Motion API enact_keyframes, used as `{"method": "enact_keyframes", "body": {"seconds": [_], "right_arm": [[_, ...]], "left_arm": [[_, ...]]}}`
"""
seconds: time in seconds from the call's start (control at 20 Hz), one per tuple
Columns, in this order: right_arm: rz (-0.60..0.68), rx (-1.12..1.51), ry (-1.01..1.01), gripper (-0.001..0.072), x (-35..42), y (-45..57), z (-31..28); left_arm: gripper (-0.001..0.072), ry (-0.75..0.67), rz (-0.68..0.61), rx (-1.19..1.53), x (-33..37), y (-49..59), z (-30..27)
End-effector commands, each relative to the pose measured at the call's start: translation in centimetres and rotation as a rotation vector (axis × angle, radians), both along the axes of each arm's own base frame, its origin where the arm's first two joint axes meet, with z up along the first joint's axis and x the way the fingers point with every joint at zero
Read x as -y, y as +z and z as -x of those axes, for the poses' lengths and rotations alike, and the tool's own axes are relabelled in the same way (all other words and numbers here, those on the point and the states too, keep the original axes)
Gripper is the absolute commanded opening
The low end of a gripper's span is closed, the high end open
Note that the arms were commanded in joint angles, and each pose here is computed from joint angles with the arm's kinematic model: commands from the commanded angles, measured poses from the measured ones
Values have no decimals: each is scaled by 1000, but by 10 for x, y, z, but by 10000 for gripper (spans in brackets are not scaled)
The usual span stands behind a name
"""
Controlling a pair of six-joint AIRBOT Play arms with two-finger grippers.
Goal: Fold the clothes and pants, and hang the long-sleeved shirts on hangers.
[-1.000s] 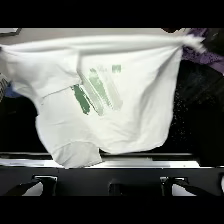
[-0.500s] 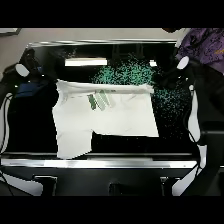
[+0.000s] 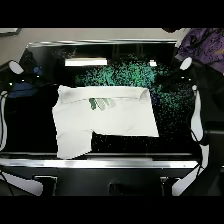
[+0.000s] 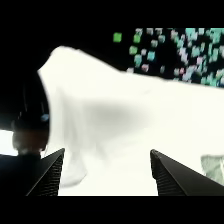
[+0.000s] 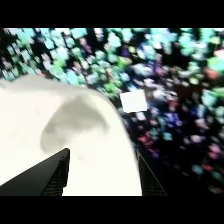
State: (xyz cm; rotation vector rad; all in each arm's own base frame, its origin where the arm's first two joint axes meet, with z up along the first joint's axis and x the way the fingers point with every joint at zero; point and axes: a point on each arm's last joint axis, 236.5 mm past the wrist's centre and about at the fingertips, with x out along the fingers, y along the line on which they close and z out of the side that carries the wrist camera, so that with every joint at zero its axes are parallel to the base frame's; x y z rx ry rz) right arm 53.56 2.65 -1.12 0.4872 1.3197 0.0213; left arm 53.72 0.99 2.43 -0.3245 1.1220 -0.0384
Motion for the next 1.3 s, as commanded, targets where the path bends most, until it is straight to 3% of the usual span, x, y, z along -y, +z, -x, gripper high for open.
{"method": "enact_keyframes", "body": {"seconds": [0.0,0.25,0.45,0.75,1.25], "right_arm": [[5,-78,103,473,52,22,48],[-347,-108,68,464,59,22,108],[-483,-257,90,468,21,-27,176],[-468,-376,162,466,-8,-79,226],[-396,-408,175,465,1,-97,239]], "left_arm": [[622,-93,-27,-110,-30,28,53],[621,41,45,-139,-67,39,109],[621,149,131,-175,-75,12,160],[622,185,164,-241,-70,-16,189],[621,190,159,-228,-72,-16,187]]}}
